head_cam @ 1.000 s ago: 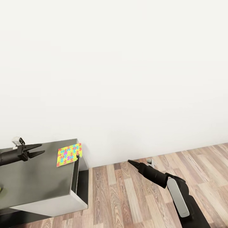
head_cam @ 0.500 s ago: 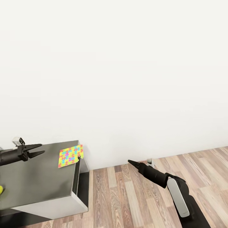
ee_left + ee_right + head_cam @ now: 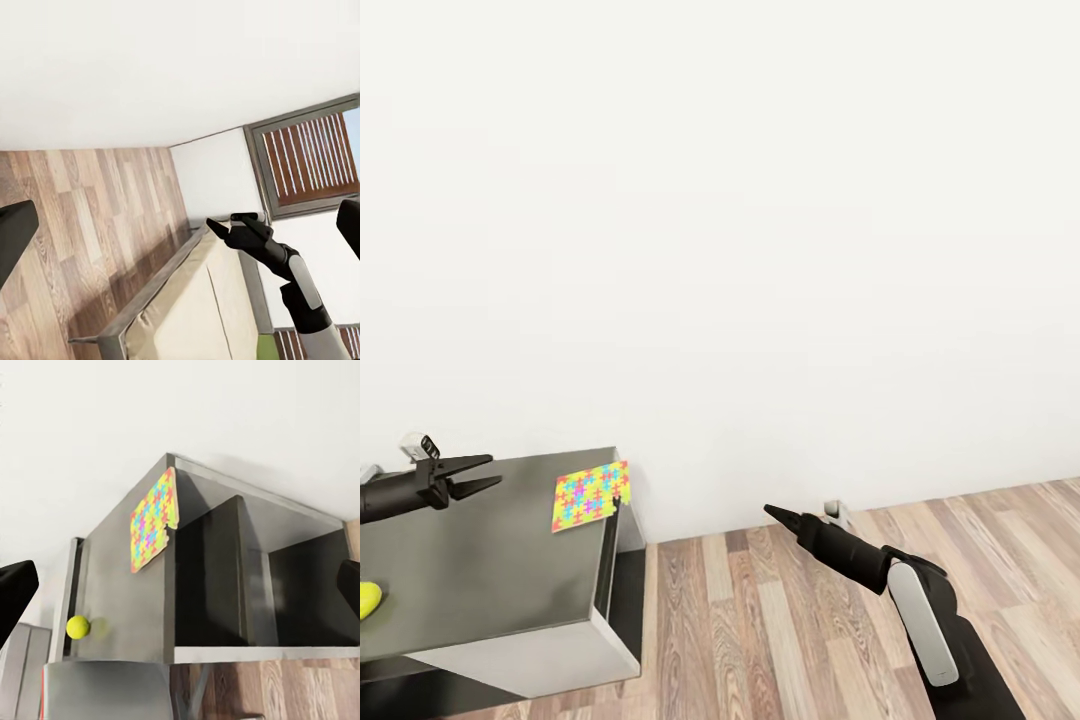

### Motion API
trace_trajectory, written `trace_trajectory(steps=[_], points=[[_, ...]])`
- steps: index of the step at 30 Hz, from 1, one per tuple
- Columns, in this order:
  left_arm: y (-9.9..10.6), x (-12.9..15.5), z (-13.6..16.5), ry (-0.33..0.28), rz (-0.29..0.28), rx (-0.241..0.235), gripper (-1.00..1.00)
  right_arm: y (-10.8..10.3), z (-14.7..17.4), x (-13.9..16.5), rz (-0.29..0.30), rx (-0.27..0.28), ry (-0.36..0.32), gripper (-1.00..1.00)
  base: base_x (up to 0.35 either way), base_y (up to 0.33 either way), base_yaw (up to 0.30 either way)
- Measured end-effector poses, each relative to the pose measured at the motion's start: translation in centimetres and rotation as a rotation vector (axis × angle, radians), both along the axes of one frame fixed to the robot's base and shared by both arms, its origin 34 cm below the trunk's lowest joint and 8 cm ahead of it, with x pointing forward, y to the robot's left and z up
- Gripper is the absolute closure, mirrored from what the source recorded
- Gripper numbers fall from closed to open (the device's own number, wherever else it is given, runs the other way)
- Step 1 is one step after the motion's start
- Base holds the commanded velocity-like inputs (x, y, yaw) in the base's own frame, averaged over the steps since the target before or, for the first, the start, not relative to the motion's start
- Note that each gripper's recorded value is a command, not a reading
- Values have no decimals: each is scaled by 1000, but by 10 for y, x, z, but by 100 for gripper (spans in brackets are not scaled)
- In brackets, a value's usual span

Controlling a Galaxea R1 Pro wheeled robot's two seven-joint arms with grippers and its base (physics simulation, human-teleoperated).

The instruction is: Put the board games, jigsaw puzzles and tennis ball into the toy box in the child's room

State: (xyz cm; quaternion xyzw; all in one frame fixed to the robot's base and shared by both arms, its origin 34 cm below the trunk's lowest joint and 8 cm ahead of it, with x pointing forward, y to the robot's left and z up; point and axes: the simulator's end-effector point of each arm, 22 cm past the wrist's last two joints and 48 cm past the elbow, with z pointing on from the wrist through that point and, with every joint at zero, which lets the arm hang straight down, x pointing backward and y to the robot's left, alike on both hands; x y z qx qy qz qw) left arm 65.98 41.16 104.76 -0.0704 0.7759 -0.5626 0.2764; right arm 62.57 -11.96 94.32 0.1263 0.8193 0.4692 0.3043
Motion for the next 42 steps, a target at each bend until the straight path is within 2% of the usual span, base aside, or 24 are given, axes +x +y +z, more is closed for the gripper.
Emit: trace_trajectory(steps=[42], points=[[-3, -4, 37, -69, -5, -4, -100, -1, 37, 3, -4, 6, -70, -100, 0, 0, 55]])
